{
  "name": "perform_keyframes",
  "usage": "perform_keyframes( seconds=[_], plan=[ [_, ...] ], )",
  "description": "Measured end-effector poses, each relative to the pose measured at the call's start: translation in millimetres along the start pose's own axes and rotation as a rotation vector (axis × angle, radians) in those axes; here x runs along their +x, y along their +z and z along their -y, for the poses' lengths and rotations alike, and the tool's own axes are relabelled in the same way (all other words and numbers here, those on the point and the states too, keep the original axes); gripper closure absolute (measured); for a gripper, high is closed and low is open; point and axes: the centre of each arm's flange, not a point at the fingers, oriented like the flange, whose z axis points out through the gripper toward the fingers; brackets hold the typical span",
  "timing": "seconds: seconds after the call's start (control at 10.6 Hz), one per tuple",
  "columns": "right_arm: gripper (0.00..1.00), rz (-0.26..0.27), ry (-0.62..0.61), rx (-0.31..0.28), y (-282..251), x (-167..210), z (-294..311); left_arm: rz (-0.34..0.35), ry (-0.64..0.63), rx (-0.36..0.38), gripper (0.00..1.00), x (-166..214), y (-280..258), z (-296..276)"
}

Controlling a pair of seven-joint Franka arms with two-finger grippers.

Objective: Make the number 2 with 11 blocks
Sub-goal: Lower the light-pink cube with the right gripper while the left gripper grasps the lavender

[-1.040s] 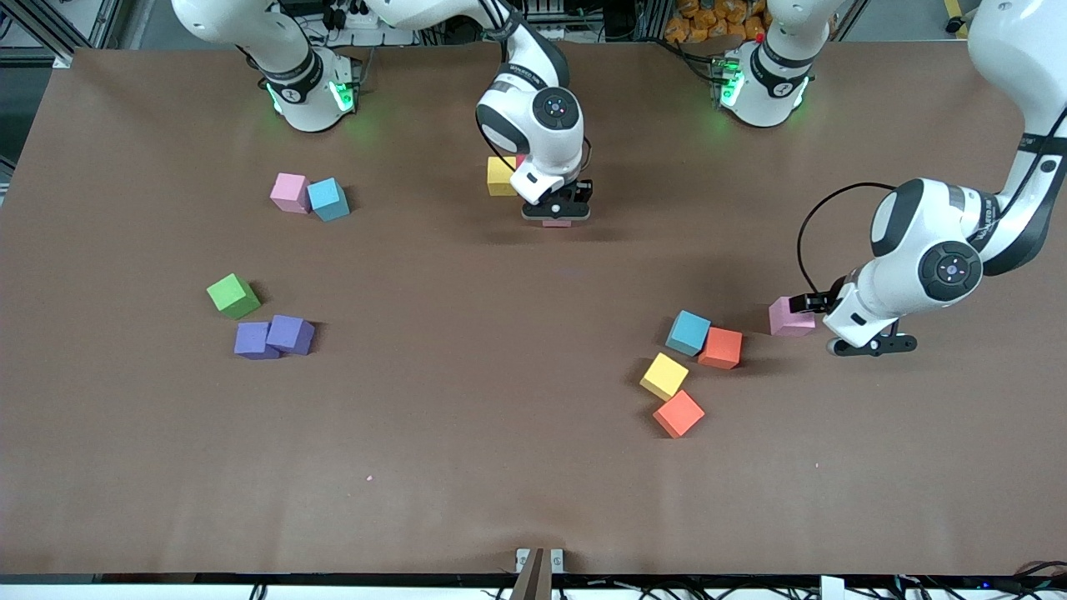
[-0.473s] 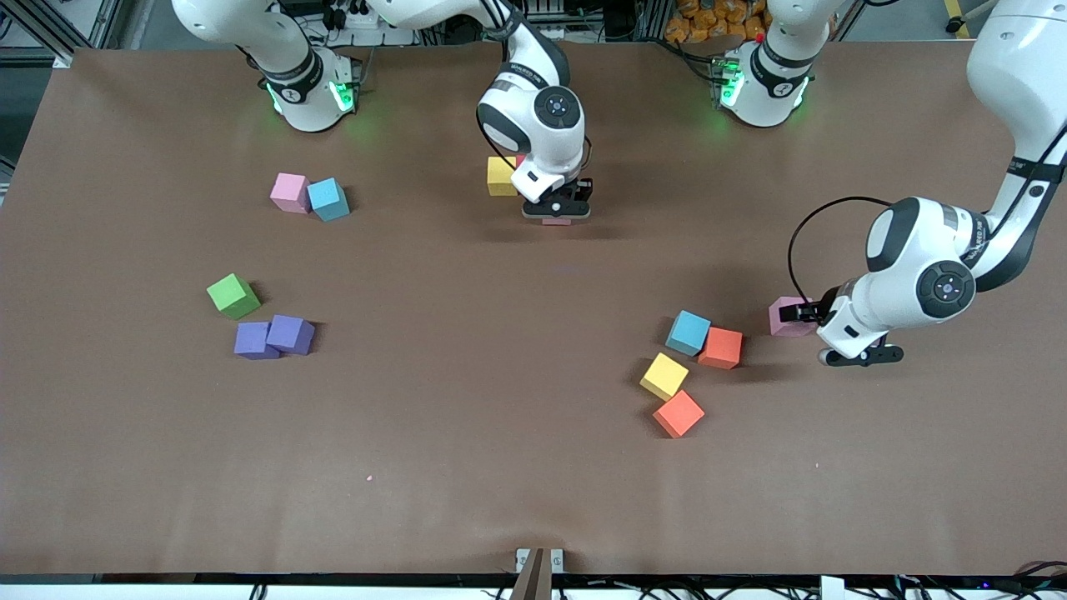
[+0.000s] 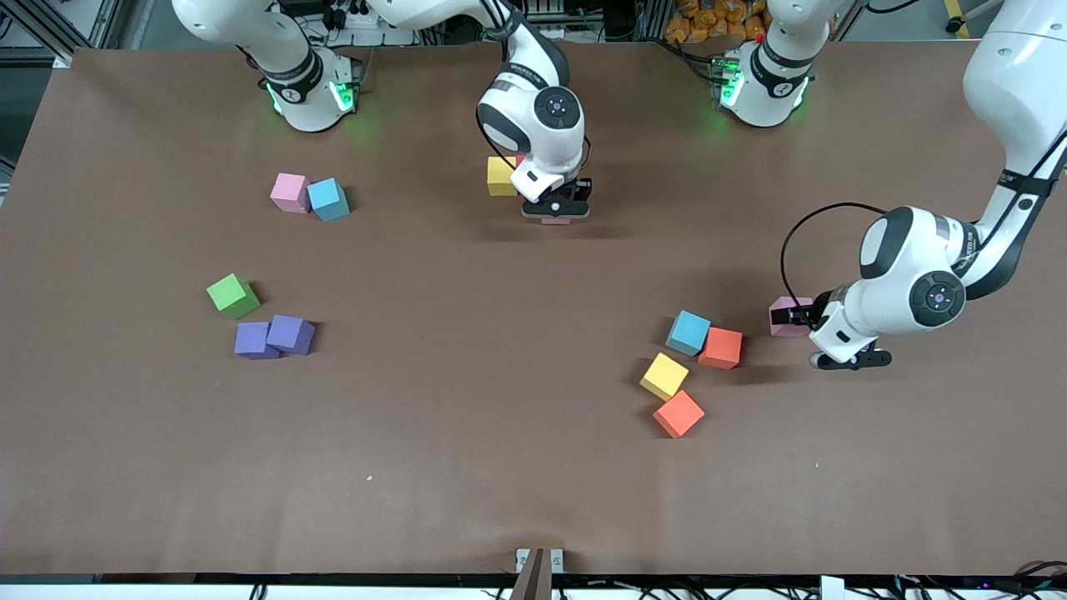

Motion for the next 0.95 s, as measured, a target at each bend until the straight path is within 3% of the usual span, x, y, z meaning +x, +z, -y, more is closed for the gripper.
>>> perform_keyframes(
  seconds=[0.66,0.85,0.95],
  plan=[
    [0.42,0.007,0.006,-0.013,8,-16,5,0.025,-0.014,-0.014,0.0,3,17,9],
    [0.42,0.004,0.005,-0.011,8,-16,5,0.024,-0.015,-0.014,0.1,3,17,10],
    [0.42,0.003,0.005,-0.009,9,-16,5,0.024,-0.016,-0.014,0.25,3,17,10]
  ],
)
